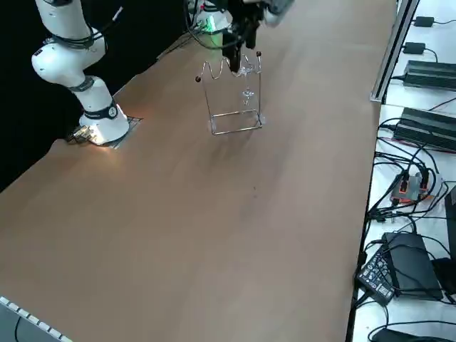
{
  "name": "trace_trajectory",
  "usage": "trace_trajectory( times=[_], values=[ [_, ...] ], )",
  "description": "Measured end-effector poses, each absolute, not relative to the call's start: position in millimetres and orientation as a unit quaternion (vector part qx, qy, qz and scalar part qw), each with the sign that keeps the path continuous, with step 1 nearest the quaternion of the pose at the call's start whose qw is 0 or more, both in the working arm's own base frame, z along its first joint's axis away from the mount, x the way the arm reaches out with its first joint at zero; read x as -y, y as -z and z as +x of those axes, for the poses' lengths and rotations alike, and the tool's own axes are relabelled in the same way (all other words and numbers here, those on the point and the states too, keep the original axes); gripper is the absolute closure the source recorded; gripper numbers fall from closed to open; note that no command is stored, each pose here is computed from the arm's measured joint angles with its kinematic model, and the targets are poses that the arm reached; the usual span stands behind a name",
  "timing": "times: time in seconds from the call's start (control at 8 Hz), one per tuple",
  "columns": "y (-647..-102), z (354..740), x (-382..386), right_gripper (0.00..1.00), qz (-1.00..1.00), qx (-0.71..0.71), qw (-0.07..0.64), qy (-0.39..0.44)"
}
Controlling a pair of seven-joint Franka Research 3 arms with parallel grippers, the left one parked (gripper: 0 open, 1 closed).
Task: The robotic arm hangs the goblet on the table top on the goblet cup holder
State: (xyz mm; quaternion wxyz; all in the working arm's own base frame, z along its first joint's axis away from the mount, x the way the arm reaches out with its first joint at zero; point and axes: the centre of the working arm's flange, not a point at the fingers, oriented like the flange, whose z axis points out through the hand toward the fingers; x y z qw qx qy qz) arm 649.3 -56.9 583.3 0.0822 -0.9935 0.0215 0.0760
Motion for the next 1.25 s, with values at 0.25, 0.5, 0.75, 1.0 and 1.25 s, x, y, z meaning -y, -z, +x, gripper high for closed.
trace_trajectory(
  times=[0.25, 0.5, 0.75, 1.0, 1.25],
  values=[
    [-597, 629, 59, 0.0, -0.997, 0.032, 0.053, -0.047],
    [-601, 608, 55, 0.0, -0.998, 0.05, 0.038, -0.011],
    [-604, 577, 42, 0.0, -0.998, 0.06, 0.03, 0.005],
    [-612, 550, 36, 0.0, -0.998, 0.062, 0.025, 0.01],
    [-616, 537, 42, 0.0, -0.998, 0.062, 0.005, 0.009]
  ],
)
